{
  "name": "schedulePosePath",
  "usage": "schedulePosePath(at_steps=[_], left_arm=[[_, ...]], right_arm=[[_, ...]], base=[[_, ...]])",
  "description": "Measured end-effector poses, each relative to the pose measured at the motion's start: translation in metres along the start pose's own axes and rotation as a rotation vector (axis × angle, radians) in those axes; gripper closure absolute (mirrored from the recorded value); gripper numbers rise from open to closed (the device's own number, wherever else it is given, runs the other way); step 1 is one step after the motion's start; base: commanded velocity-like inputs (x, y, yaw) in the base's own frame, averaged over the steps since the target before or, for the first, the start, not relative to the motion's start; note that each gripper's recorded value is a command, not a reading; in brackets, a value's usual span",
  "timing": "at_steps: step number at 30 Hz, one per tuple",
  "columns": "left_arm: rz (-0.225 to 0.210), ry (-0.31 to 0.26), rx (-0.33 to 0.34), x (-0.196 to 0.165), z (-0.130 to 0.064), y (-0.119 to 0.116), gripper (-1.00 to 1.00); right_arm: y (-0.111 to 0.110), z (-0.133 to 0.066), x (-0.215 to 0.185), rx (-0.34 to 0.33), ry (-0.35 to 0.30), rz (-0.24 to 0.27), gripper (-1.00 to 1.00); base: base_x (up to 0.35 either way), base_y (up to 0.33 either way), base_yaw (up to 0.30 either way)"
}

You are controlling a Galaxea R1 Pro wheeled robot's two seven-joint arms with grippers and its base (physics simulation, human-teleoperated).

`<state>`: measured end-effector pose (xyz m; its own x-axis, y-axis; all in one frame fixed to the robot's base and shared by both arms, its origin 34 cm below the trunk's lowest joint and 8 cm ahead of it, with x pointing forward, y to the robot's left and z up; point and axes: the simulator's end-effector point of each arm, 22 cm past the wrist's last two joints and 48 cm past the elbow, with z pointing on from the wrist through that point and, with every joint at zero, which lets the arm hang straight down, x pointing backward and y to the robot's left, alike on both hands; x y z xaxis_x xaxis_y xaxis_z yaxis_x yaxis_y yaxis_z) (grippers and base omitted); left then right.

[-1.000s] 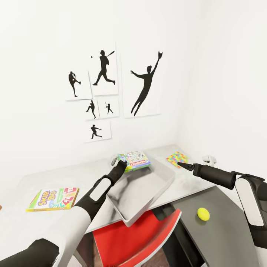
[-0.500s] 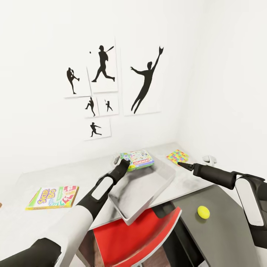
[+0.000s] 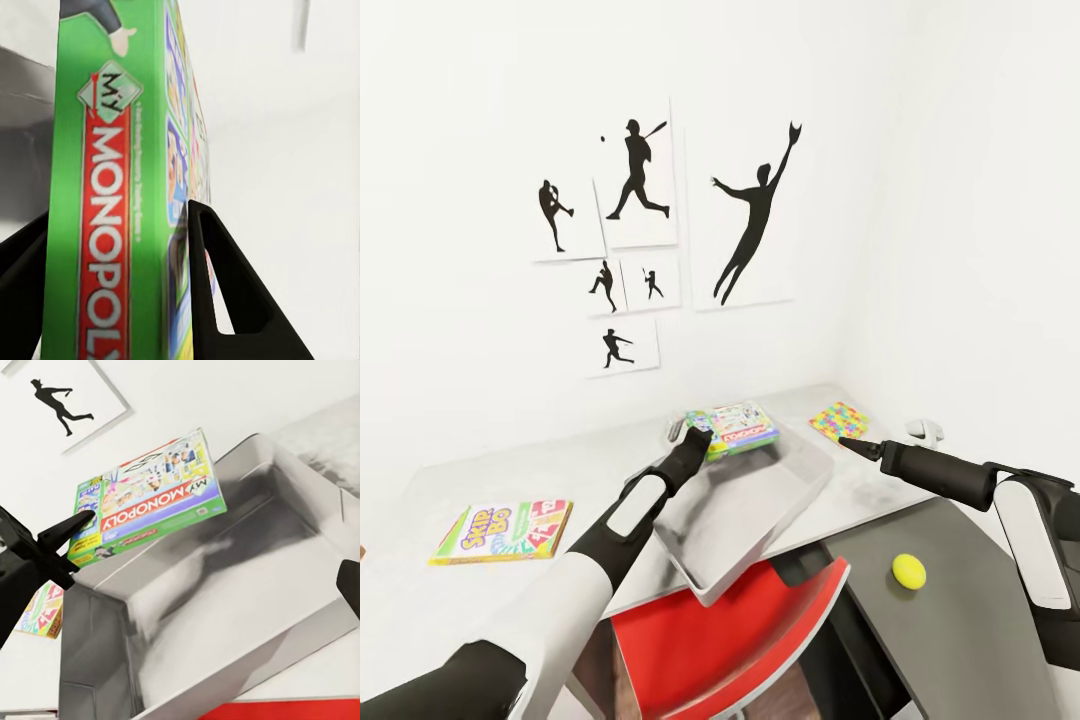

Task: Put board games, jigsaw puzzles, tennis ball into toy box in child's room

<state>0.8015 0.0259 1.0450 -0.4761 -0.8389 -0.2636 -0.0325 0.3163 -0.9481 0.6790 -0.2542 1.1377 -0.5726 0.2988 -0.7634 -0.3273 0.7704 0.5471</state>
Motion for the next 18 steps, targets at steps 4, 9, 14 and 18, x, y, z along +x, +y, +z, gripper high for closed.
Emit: schedulePosePath(at_steps=[4,9,14,18], left_arm=[[-0.019,0.000,-0.004,0.000,0.001,0.003,1.00],[-0.027,-0.002,-0.006,-0.003,0.004,0.003,1.00],[-0.026,-0.003,-0.003,-0.007,0.009,-0.001,1.00],[-0.026,0.004,0.000,-0.008,0.013,-0.004,1.00]], right_arm=[[-0.002,0.001,0.001,0.002,0.003,0.002,-1.00],[-0.004,0.003,0.003,0.004,0.007,0.006,-1.00],[-0.007,0.005,0.006,0.007,0.012,0.010,-1.00],[-0.009,0.007,0.008,0.008,0.017,0.014,-1.00]], base=[[0.000,0.000,0.000],[0.000,0.000,0.000],[0.000,0.000,0.000],[0.000,0.000,0.000]])
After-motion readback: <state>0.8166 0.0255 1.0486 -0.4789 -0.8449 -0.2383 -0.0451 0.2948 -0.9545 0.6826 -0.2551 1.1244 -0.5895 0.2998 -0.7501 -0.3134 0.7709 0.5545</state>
